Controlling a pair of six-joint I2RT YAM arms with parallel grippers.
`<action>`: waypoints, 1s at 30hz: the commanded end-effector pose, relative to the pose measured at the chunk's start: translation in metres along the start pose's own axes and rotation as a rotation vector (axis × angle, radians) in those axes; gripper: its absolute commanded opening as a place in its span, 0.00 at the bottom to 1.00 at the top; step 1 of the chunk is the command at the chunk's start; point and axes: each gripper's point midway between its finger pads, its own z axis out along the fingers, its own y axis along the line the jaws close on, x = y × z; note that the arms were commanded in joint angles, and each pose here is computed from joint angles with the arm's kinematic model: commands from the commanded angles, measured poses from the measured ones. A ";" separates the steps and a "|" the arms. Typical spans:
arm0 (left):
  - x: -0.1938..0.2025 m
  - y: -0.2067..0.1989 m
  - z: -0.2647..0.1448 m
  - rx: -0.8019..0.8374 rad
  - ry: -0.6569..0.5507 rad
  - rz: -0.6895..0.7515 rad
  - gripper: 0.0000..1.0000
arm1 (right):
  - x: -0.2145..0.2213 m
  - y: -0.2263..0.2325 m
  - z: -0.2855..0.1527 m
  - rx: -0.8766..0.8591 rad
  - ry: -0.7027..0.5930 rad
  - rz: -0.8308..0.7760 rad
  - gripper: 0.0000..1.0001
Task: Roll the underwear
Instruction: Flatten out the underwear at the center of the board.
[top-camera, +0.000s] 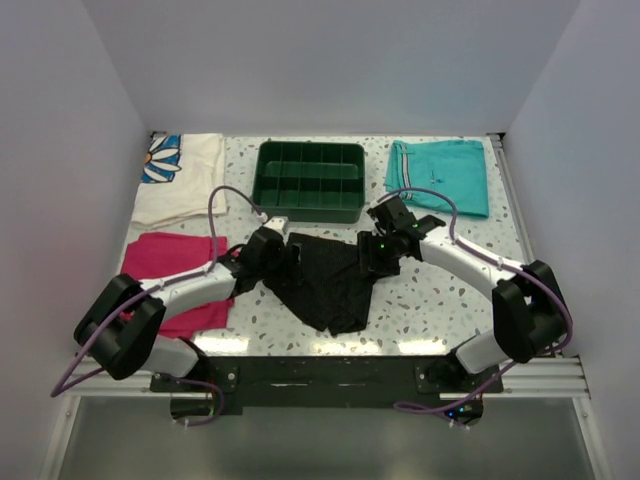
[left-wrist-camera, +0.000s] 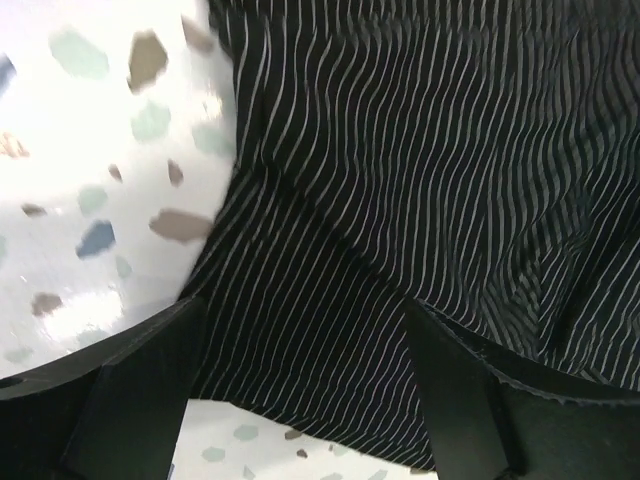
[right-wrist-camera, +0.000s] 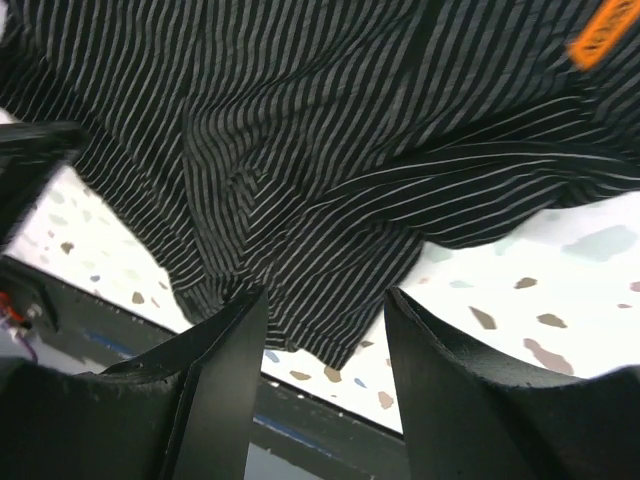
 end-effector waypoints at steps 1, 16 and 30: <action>-0.008 -0.024 -0.008 0.152 -0.075 -0.056 0.85 | -0.005 0.017 0.001 -0.066 -0.013 -0.008 0.54; -0.008 -0.037 -0.008 0.233 -0.093 -0.139 0.85 | -0.009 0.019 -0.002 -0.063 -0.008 -0.028 0.56; 0.057 0.049 -0.029 -0.134 -0.051 -0.394 0.86 | -0.001 0.025 0.001 -0.026 0.020 -0.035 0.57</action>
